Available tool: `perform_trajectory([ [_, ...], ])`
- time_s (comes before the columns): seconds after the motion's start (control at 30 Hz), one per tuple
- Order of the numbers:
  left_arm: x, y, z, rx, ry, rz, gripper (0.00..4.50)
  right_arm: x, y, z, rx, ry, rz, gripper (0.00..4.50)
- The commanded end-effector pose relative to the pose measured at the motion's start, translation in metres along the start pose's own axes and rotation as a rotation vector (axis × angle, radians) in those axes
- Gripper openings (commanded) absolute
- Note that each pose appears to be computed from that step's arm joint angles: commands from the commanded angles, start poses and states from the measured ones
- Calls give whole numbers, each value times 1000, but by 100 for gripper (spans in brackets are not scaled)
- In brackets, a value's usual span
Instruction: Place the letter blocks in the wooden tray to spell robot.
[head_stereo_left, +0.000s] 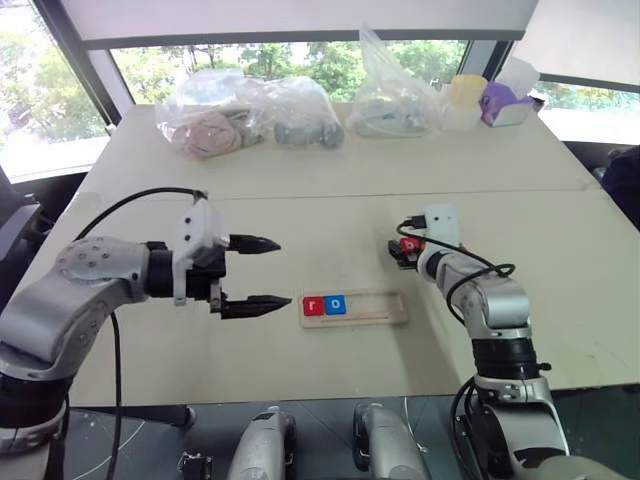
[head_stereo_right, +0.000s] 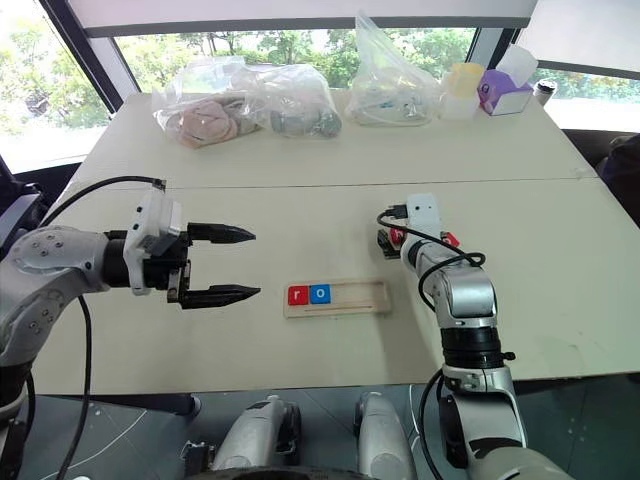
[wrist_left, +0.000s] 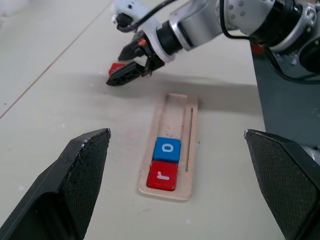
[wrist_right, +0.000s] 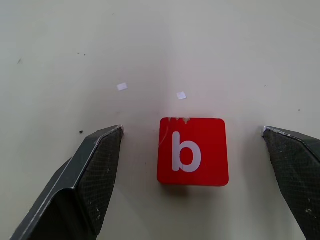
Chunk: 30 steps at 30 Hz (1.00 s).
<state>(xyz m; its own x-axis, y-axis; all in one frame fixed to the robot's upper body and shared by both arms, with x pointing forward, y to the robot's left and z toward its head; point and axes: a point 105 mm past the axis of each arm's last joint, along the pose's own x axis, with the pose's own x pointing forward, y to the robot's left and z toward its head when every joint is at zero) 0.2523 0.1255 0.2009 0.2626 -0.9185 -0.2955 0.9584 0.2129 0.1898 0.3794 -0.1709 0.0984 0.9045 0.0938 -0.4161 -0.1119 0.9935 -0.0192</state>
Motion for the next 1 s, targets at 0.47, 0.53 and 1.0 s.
perform_trajectory([
  [0.47,3,8,16,11,-95,11,450,-29,-2,15,-38,-30,33,118],
  [0.53,4,7,16,-6,-109,1,450,-46,-7,15,-20,-24,41,118],
  [1.0,14,11,12,-9,-122,-60,450,-117,-14,-40,80,110,-42,118],
])
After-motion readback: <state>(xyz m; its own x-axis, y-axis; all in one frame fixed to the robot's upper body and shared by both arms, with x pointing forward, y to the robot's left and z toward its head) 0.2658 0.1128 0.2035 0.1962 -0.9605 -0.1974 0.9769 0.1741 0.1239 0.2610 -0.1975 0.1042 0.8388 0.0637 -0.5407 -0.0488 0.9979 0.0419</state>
